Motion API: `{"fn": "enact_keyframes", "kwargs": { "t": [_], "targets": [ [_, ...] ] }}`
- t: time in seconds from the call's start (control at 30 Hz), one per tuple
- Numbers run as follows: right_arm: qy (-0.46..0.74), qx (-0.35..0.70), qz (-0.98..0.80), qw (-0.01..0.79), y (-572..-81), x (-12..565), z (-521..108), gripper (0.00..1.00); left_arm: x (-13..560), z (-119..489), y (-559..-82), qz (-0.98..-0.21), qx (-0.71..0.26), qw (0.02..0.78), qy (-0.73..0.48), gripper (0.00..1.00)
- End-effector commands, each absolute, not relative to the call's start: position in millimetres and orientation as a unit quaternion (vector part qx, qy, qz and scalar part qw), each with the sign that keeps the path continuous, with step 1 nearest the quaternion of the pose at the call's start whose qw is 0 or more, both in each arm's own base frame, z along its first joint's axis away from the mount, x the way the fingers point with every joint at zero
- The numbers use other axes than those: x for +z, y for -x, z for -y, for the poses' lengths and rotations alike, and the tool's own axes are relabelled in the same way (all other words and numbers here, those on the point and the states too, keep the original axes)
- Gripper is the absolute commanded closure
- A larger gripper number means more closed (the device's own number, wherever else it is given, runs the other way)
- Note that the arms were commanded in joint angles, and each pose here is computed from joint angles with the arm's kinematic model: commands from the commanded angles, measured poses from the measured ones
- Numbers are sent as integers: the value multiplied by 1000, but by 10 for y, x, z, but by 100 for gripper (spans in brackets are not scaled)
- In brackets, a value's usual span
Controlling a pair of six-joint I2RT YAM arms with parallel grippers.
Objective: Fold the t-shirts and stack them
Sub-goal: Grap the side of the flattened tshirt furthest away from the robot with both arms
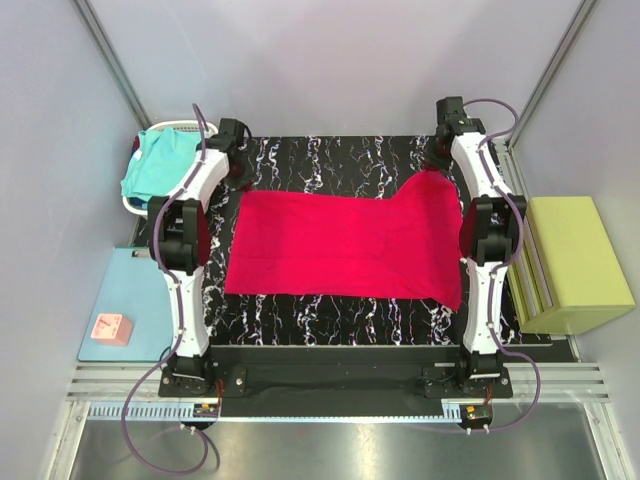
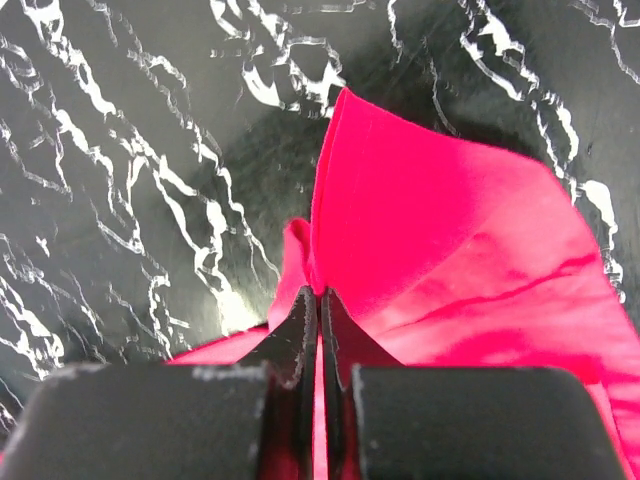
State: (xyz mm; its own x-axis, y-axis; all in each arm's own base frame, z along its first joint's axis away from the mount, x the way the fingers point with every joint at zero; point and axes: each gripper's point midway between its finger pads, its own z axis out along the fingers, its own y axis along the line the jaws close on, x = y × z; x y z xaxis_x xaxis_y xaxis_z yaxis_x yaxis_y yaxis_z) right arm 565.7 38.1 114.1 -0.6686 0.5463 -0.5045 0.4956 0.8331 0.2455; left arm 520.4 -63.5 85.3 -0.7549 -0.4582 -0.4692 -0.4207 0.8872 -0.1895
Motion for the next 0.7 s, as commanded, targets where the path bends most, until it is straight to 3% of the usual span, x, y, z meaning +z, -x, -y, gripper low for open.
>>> {"fn": "enact_keyframes", "kwargs": {
  "t": [0.0,0.67],
  "targets": [
    [-264,35,-908,324,-5537,1497,-442,100,1023,672,-5122,-933,-43,272,233,100],
    [-268,-21,-906,328,-4840,1593,-273,100,1298,528,-4818,-927,-13,295,230,100]
  ]
}}
